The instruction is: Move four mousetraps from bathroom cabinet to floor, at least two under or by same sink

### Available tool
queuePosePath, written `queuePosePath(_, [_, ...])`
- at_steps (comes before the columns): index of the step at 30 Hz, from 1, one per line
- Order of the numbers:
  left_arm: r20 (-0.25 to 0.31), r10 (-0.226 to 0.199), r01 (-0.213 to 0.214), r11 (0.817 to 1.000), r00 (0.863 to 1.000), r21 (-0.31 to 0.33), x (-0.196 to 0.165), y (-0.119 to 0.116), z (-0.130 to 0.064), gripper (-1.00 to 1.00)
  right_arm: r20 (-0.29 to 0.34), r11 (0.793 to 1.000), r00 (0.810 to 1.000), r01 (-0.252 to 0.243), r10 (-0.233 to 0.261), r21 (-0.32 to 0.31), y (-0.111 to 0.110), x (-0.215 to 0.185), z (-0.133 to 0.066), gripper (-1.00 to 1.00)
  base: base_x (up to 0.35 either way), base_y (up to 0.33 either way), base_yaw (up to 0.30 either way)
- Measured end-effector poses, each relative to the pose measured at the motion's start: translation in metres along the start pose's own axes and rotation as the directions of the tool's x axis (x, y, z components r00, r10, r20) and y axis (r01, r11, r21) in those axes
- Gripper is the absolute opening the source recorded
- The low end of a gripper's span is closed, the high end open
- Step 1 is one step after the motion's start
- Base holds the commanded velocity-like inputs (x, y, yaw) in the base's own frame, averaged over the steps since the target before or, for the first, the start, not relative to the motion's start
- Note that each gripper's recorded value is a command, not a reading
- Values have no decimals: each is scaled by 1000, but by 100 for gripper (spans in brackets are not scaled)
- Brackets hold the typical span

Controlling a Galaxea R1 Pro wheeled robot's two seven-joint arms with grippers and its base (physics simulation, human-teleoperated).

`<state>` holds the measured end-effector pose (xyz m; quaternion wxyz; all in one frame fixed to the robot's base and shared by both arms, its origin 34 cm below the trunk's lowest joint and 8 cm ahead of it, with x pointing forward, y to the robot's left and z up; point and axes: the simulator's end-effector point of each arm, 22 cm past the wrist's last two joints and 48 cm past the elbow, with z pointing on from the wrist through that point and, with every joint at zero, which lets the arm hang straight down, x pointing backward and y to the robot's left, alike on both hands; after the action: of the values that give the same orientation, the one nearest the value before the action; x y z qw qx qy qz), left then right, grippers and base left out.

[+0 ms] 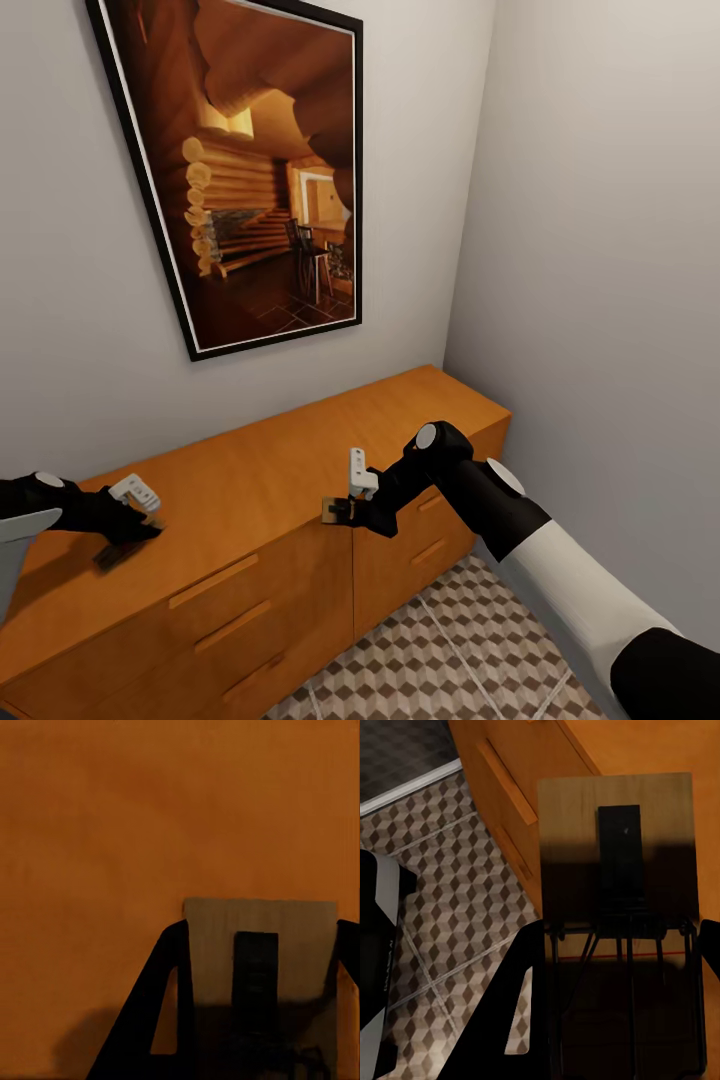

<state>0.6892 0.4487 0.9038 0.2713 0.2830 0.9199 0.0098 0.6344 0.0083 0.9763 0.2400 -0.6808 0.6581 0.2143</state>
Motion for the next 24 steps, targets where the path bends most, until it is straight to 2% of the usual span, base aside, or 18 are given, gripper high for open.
queuePosePath(1, [4, -17, 17, 1000, 1000, 0, -2, 0, 1, -100, 0, 1000, 1000, 0, 0, 0, 0, 0, 0, -100, 0, 0, 0])
queuePosePath(5, [-58, -67, 70, 996, 996, 49, -7, -22, -1, -100, 0, 1000, 1000, 0, 0, 0, 0, 0, 0, -100, 0, 0, 0])
queuePosePath(6, [-61, -65, 71, 993, 996, 98, -14, -45, -2, -100, 0, 1000, 1000, 0, 0, 0, 0, 0, 0, -100, 0, 0, 0])
queuePosePath(9, [-48, -91, 96, 988, 995, 118, -31, -50, -6, -100, 1, 1000, 1000, 1, -1, 0, 0, 0, 0, -100, 0, 0, 0])
queuePosePath(15, [-65, -92, 101, 982, 994, 156, -37, -68, -10, -100, 1, 1000, 1000, 1, -1, 0, 0, 0, 0, -100, 0, 0, 0])
queuePosePath(21, [-68, -99, 109, 980, 993, 167, -41, -72, -14, -100, 1, 1000, 1000, 1, -1, 0, 0, 0, 0, -100, 0, 0, 0])
queuePosePath(24, [-99, -103, 119, 977, 990, 175, -37, -76, -16, -100, 1, 1000, 1000, 1, -1, 0, 0, 0, 0, -100, 0, 0, 0])
